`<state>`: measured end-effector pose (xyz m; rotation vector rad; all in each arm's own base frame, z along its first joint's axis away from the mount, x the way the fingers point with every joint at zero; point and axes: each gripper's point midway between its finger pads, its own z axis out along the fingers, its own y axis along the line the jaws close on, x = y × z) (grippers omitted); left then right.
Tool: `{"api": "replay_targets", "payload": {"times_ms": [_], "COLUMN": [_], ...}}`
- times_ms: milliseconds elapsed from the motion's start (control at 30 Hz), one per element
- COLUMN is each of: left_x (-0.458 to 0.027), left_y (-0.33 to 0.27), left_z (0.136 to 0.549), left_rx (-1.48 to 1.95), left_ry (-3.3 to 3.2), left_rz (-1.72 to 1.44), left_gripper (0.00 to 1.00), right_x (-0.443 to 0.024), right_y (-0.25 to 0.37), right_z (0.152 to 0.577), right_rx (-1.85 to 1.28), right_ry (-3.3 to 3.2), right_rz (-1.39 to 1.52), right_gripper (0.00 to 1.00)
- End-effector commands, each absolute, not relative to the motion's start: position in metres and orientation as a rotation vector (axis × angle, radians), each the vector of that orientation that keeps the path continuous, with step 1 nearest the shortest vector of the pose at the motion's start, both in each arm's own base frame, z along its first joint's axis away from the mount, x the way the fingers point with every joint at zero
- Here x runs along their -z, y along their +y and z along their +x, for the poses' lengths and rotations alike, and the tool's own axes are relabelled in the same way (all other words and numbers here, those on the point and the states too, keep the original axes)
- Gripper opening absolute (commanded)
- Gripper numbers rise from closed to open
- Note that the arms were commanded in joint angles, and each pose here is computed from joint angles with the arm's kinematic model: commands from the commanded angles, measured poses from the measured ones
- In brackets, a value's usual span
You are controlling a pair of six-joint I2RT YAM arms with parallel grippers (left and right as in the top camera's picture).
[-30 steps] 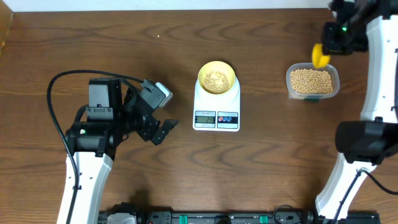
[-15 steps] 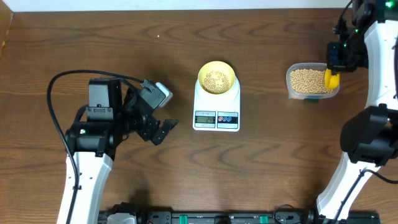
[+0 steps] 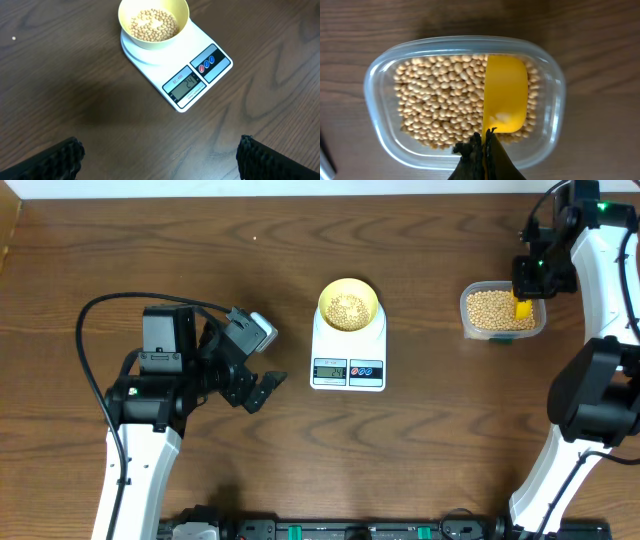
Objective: Scoop item into bowl and weigh 50g on scale
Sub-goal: 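Move the empty scoop back to the soybean tub with the right gripper, then scoop more soybeans from the tub and lift the scoop out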
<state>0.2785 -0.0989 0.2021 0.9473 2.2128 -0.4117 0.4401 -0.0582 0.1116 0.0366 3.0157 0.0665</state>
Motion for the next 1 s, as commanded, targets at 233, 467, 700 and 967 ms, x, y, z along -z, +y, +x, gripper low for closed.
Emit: {"api": "replay_targets", "payload": {"times_ms": [233,467,700,967], "left_x": [-0.200,-0.200,-0.200,-0.200], "left_y": [-0.100,-0.100,-0.100,-0.100], "left_z": [0.278,0.278,0.278,0.278], "left_rx": [0.423,0.423,0.423,0.423], "left_ry": [2.209,2.209,2.209,2.209], "left_rz": [0.960,0.960,0.960,0.960], "left_gripper": [0.99,1.00,0.99,0.99], "right_x": [-0.114,-0.098,-0.098,-0.100], "right_y": [-0.049,-0.051,-0.043,-0.059], "right_z": [0.439,0.429,0.429,0.425], "right_rx": [-0.467,-0.612,-0.755,-0.815], "right_ry": [2.937,2.960,2.927,2.898], "right_rz": [0.013,0.029,0.029,0.108], "right_gripper": [0.01,0.01,0.01,0.01]}}
